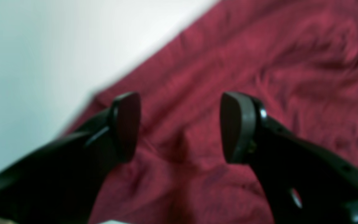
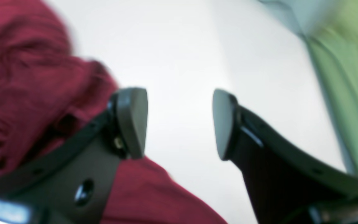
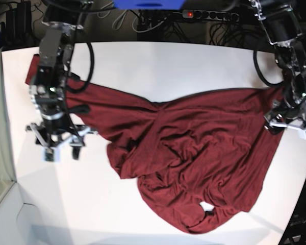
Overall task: Layout the t-shirt on the table in an organized manner, then fold the t-shirt properly
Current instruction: 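Release the shirt and move both grippers onto its body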
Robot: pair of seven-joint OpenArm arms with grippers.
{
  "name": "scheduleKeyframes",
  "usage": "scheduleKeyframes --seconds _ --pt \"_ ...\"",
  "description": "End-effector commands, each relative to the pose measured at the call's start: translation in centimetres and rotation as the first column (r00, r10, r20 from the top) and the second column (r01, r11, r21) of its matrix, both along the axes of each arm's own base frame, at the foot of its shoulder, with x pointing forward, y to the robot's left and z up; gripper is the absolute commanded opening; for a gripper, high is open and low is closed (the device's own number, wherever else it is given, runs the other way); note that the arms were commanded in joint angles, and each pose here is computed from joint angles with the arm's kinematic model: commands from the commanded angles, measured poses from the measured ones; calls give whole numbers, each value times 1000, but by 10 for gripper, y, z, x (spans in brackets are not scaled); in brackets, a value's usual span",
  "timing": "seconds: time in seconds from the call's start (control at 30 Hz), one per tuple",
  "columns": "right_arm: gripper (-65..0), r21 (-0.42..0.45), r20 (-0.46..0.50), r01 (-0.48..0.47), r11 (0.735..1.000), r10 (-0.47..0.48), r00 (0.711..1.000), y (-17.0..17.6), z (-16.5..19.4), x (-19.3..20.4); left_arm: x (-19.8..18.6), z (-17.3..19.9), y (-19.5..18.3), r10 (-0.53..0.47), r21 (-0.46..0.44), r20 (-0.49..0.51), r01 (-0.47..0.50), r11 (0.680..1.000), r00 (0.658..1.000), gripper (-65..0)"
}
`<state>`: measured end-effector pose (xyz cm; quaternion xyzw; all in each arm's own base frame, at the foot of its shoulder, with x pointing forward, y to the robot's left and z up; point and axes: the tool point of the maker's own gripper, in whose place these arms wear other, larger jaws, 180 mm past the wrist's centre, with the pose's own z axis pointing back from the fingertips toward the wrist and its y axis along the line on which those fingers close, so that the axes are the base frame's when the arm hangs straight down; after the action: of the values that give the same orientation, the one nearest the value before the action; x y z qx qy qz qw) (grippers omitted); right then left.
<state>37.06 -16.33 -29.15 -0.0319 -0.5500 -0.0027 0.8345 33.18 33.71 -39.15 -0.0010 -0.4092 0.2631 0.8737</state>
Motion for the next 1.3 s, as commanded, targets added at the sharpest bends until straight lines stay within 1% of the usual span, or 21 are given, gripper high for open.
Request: scheduleKeyframes --seconds 0.0,0.13,0.23,0.3,0.4,0.57,0.63,0.73,0.8,0.9,1.0,1.07,1.13,1.2,1.23,1.27 --pt "-310 -8 44 -19 1000 20 999 6 13 13 7 10 12 12 42 23 -12 999 1000 -261" --pt "-310 6 10 -105 994 105 994 38 1 34 -3 -9 19 31 72 -20 -30 997 999 -261" --pt "-310 13 -46 -172 985 172 984 65 -18 49 -13 -23 28 49 102 -45 -44 994 998 -261" --pt "-309 17 -84 -198 980 198 977 75 -30 60 -26 -35 34 62 114 -74 -53 992 995 -261" --pt "-305 33 -151 -222 974 225 963 88 -50 76 -39 -40 48 73 149 -91 -59 987 993 -261" --pt "-245 72 -233 -231 970 241 942 102 -73 93 -50 -44 58 86 169 -100 -68 983 991 -261" --pt "-234 89 -248 -240 967 255 935 112 -77 96 -49 -40 62 85 180 -97 -67 981 992 -261" --pt "-237 104 -250 -245 964 264 931 120 -78 96 -48 -37 62 83 182 -93 -65 981 992 -261" --pt "-237 108 -231 -248 963 267 935 123 -76 97 -45 -31 62 78 186 -77 -63 980 994 -261" --pt "-243 117 -248 -245 963 267 931 123 -91 85 -34 -13 57 58 204 -26 -52 978 998 -261" --pt "-265 116 -275 -243 963 266 924 120 -106 69 -24 23 49 10 254 59 -25 967 998 -261" --pt "-287 106 -289 -234 966 256 923 112 -114 57 -15 46 42 -18 277 115 -14 961 993 -261" --pt "-309 105 -291 -230 968 251 923 109 -118 44 -8 53 33 -28 273 151 -14 962 988 -261" --pt "-326 100 -275 -228 969 247 929 107 -115 33 7 64 30 -29 267 188 -23 963 982 -261" --pt "-330 97 -261 -226 969 243 934 105 -110 26 13 65 30 -23 258 190 -27 966 981 -261" --pt "-331 93 -247 -223 970 240 939 103 -106 18 17 57 29 -8 232 184 -35 972 983 -261"
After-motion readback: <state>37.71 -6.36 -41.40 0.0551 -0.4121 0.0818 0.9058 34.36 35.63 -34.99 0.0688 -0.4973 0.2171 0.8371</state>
